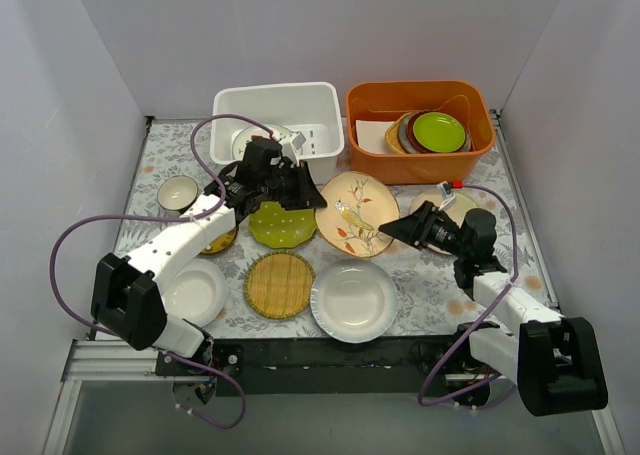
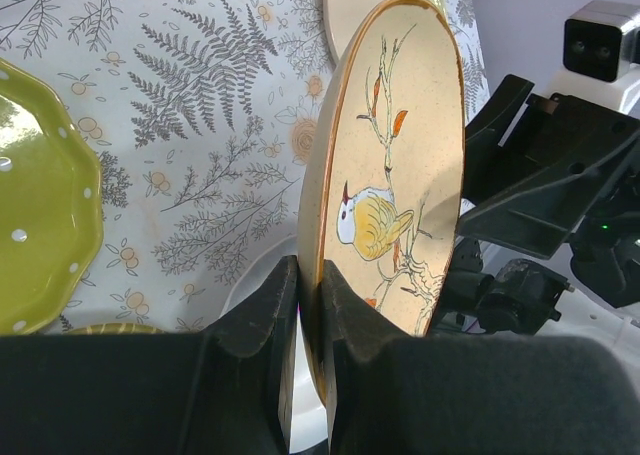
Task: Place the plates into the plastic bin on the countertop
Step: Place the plate in the plastic bin.
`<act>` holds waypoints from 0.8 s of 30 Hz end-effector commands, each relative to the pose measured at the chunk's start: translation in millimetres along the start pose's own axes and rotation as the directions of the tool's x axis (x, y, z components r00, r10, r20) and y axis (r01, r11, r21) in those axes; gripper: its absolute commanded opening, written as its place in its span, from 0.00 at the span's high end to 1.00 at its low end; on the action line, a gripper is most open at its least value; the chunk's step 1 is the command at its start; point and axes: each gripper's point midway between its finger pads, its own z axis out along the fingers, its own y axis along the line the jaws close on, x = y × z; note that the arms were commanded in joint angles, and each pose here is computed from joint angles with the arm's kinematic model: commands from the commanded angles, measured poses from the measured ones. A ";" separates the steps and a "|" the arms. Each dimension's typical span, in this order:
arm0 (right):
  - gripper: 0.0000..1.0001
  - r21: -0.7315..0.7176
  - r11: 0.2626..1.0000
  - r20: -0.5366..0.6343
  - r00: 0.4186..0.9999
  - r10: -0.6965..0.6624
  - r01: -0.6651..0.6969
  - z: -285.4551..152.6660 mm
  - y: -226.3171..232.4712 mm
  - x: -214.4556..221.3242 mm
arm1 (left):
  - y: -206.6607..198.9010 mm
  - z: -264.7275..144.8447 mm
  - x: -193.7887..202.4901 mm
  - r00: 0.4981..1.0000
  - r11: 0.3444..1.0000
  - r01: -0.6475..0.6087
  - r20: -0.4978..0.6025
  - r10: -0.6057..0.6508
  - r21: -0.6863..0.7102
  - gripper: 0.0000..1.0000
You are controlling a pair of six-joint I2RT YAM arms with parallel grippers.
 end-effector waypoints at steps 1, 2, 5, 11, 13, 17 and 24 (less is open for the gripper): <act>0.38 -0.080 0.997 0.040 0.999 -0.008 0.011 6.4 14.0 -3.8 | -50.2 -34.3 -25.5 0.992 0.983 -0.061 0.119 0.041 0.170 1.00; 0.41 -0.089 0.996 0.036 0.999 0.001 0.003 6.8 15.1 -2.5 | -50.1 -34.6 -25.1 0.992 0.983 -0.061 0.119 0.041 0.170 1.00; 0.43 -0.111 0.994 0.030 1.000 0.008 -0.005 10.8 20.6 -1.2 | -49.7 -34.1 -22.1 0.993 0.983 -0.055 0.112 0.036 0.178 1.00; 0.55 -0.117 0.993 0.022 0.999 0.024 -0.021 14.9 23.2 1.1 | -52.2 -36.6 -19.9 0.993 0.979 -0.053 0.113 0.031 0.195 1.00; 0.61 -0.122 0.992 0.018 1.000 0.026 -0.023 15.7 25.2 1.3 | -51.5 -37.1 -18.5 0.993 0.980 -0.054 0.112 0.032 0.194 1.00; 0.84 -0.126 0.992 0.012 0.999 0.032 -0.030 16.1 27.3 1.6 | -48.0 -38.0 -17.2 0.993 0.983 -0.047 0.117 0.027 0.178 1.00; 0.99 -0.117 0.992 0.010 0.999 0.036 -0.034 15.7 27.1 2.5 | -38.1 -38.4 -13.7 0.993 0.990 -0.056 0.114 0.041 0.131 0.62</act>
